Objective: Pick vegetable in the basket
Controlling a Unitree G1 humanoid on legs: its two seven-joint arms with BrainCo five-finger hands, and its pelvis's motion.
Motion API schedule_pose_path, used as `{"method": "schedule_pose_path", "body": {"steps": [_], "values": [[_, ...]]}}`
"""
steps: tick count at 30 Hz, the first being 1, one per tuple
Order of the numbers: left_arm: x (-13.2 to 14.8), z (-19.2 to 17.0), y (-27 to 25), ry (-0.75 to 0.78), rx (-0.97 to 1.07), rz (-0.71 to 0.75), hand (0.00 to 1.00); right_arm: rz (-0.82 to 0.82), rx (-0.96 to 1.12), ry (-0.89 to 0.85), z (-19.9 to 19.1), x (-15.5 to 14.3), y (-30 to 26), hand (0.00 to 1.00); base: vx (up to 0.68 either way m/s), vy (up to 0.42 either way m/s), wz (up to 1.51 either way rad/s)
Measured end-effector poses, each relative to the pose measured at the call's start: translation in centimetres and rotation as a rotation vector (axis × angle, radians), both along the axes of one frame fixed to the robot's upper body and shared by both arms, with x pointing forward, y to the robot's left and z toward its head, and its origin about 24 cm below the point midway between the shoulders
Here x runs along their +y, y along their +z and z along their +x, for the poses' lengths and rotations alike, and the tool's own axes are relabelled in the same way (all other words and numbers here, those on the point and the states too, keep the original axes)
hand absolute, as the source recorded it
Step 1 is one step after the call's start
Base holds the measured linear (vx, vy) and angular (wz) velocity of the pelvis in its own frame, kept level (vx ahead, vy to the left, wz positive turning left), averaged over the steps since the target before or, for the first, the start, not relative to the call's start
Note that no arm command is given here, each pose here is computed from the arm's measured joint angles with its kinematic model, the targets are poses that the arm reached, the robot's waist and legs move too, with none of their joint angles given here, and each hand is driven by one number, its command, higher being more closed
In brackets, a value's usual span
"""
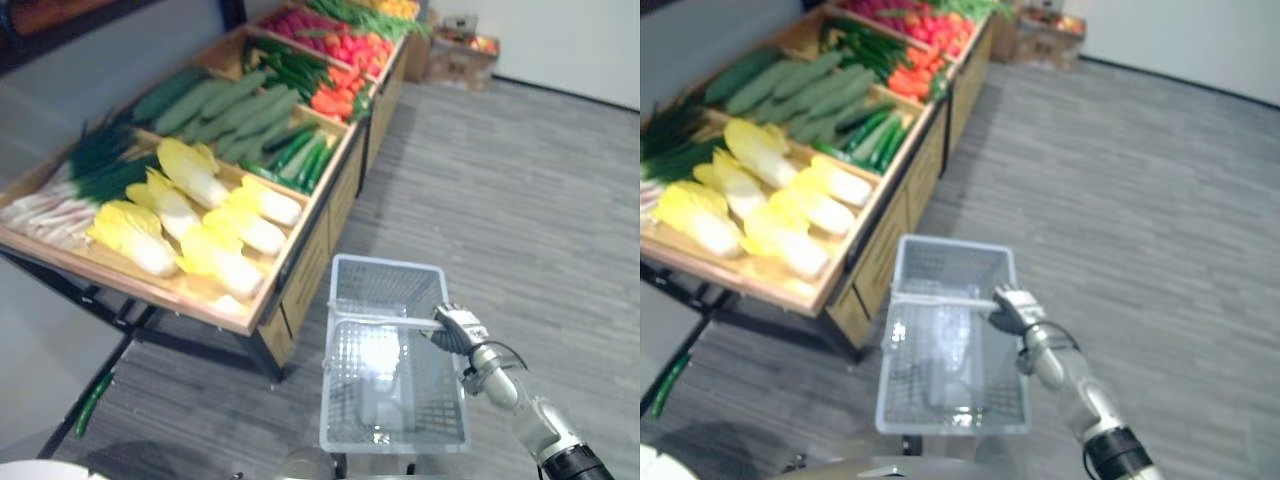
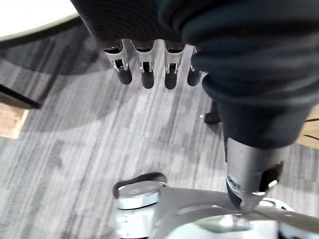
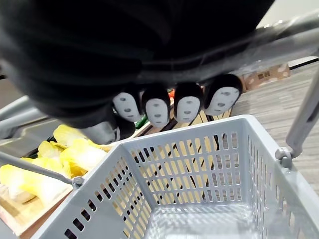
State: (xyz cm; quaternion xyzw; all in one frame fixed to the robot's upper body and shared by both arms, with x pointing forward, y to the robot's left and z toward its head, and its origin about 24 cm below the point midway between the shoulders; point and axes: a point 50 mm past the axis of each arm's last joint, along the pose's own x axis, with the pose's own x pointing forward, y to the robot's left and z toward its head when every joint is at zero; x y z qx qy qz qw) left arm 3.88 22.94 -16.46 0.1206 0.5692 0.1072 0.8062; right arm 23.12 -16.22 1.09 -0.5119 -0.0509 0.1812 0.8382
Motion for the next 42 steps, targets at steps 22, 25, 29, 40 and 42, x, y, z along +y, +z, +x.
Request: {"method": "schedule_pose_path", "body": {"steps": [22,25,29,40,42], "values": [[-0.9,1.1,-0.2,0.227,-0.059,-0.062,0.00,-0.142,0.044,-0.368,-2.7,-10.0,0.3,1.00,0.41,-0.360,1.16],[-1.5,1.0,-0.3,0.265,-0.064,-0.065,0.00,-0.075,-0.009,-0.573,-5.5,-12.3,0.6,1.00,0.06,-0.100,0.93],[-2.0,0.3,-0.5,0.282,-0.043,-0.070,0.00,-0.082,-0.069,-0.792,-7.8,-15.8,1.0,1.00,-0.01,0.047,0.43],[0.4,3.8,1.8,0.341,-0.279,0.032,0.00,-0.071,0.184,-1.217,-13.5,-22.0,-4.3,1.00,-0.04,0.050,-0.17],[0.9,5.6,3.2,0.345,-0.384,0.062,0.00,-0.056,0.246,-1.267,-14.5,-22.2,-5.4,1.00,0.03,-0.011,-0.01]]}}
